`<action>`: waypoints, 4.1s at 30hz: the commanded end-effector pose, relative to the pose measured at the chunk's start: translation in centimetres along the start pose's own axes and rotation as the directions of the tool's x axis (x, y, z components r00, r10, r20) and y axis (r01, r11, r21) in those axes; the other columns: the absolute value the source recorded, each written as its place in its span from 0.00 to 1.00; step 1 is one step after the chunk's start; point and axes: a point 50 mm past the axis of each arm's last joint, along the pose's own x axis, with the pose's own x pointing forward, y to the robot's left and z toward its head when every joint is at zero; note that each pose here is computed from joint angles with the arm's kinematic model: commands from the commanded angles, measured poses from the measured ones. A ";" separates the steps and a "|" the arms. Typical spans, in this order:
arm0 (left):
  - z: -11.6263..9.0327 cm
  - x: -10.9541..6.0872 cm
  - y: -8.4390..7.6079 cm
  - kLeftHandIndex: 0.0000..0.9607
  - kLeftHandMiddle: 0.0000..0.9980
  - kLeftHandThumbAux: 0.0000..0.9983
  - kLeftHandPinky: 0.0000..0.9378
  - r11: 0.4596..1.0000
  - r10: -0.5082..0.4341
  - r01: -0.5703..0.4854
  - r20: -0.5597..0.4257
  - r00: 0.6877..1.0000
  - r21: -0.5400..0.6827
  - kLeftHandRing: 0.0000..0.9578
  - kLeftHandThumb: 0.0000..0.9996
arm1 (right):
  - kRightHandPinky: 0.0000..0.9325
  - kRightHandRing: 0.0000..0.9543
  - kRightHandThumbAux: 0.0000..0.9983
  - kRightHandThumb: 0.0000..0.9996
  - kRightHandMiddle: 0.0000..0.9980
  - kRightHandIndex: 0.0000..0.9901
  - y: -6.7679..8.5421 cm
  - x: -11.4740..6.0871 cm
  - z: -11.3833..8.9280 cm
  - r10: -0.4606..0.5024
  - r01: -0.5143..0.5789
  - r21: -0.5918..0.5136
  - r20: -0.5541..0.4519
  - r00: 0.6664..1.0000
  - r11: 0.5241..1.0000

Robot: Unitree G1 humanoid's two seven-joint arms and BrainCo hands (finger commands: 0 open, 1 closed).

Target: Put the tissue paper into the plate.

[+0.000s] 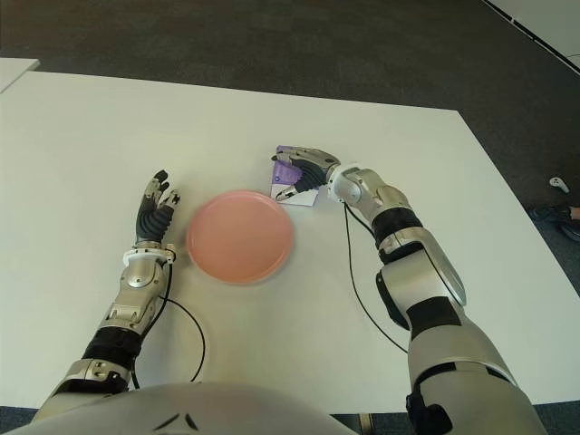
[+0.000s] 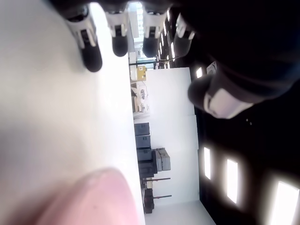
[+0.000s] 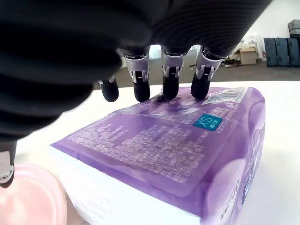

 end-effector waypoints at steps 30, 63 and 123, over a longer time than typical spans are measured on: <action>3.0 -1.6 -1.1 0.00 0.00 0.56 0.00 0.999 -0.043 0.043 -0.001 0.999 -0.008 0.00 0.00 | 0.00 0.00 0.40 0.28 0.00 0.00 -1.1 -1.9 -2.2 -0.065 0.069 0.045 -0.082 0.995 0.997; 2.5 -1.5 -0.9 0.00 0.00 0.57 0.00 1.000 -0.023 0.023 -0.009 1.000 -0.020 0.00 0.00 | 0.00 0.00 0.37 0.25 0.00 0.00 0.7 -2.3 -2.8 -0.061 0.070 0.066 -0.124 0.990 0.995; 2.8 -1.8 -1.5 0.00 0.00 0.58 0.00 0.999 -0.020 0.020 0.015 1.000 -0.025 0.00 0.00 | 0.00 0.01 0.47 0.32 0.04 0.00 7.5 -0.6 -0.1 0.166 -0.170 -0.182 -0.035 0.985 0.969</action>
